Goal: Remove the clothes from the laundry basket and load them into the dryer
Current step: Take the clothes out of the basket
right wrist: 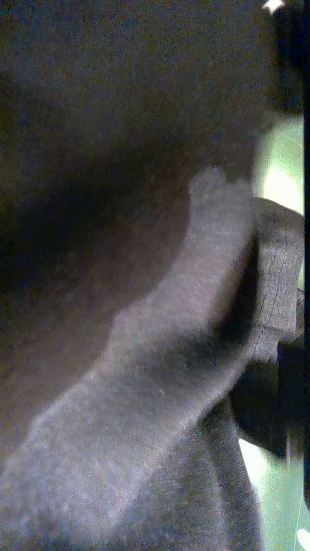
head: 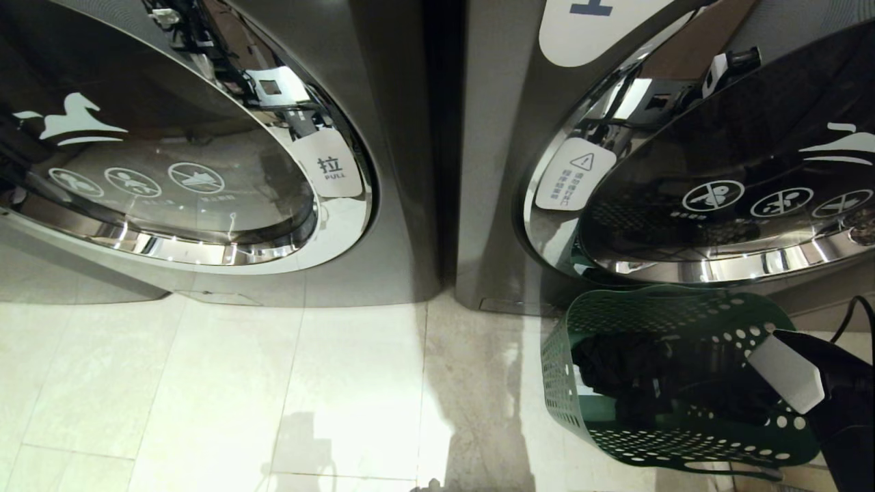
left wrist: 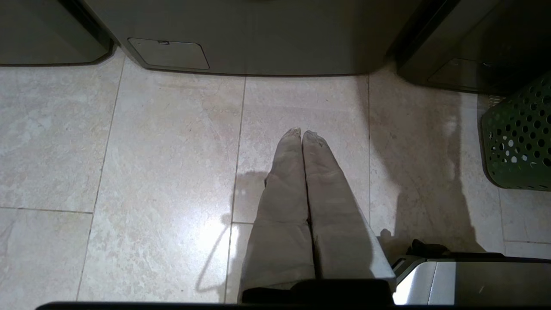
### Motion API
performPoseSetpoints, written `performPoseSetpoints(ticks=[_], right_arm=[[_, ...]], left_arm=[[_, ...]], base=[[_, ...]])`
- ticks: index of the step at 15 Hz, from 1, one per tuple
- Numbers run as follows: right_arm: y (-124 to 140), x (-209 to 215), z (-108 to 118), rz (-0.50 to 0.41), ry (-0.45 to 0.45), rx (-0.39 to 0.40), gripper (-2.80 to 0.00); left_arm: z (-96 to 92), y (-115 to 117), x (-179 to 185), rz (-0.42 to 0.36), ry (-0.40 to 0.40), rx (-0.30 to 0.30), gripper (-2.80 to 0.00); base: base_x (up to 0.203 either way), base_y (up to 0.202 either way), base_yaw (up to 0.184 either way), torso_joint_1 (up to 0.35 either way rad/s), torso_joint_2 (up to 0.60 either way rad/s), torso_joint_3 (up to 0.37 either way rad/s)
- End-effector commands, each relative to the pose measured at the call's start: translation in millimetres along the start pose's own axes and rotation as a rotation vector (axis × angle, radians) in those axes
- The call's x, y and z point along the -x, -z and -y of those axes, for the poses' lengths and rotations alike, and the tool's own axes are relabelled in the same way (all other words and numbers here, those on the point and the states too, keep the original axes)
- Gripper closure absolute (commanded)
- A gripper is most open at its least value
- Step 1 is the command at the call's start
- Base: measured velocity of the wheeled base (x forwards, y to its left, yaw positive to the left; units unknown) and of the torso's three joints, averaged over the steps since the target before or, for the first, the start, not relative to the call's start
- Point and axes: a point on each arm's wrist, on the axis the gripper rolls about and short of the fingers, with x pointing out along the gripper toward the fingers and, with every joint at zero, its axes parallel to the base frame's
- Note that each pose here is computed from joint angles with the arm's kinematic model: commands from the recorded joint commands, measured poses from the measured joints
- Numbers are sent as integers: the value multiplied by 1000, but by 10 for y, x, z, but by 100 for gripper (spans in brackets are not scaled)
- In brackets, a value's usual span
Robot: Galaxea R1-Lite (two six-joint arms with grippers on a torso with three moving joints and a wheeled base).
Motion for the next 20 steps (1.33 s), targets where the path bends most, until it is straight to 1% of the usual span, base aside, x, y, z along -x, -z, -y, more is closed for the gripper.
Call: performPoseSetpoints(ticks=[1,4,7,12,15,20], right_arm=[[12,-10,2,2,-2,0,0],[10,-10,2,4,-2,0,0],[-76,-4,33,30,6,5,0],[-431,177,83,90,26,25,0],[-360,363,8,28,9,7,0],[-242,809,-115,-60,-8,-27,0]], left_arm=[[0,4,-1,-1,-1,0,0],[0,4,-1,-1,-1,0,0],[0,4,-1,-1,-1,0,0],[0,4,-1,-1,-1,0,0],[0,4,-1,-1,-1,0,0],[0,4,-1,-1,-1,0,0]], base=[[0,0,0,0,0,0],[0,0,0,0,0,0],[0,0,0,0,0,0],[0,0,0,0,0,0],[0,0,0,0,0,0],[0,0,0,0,0,0]])
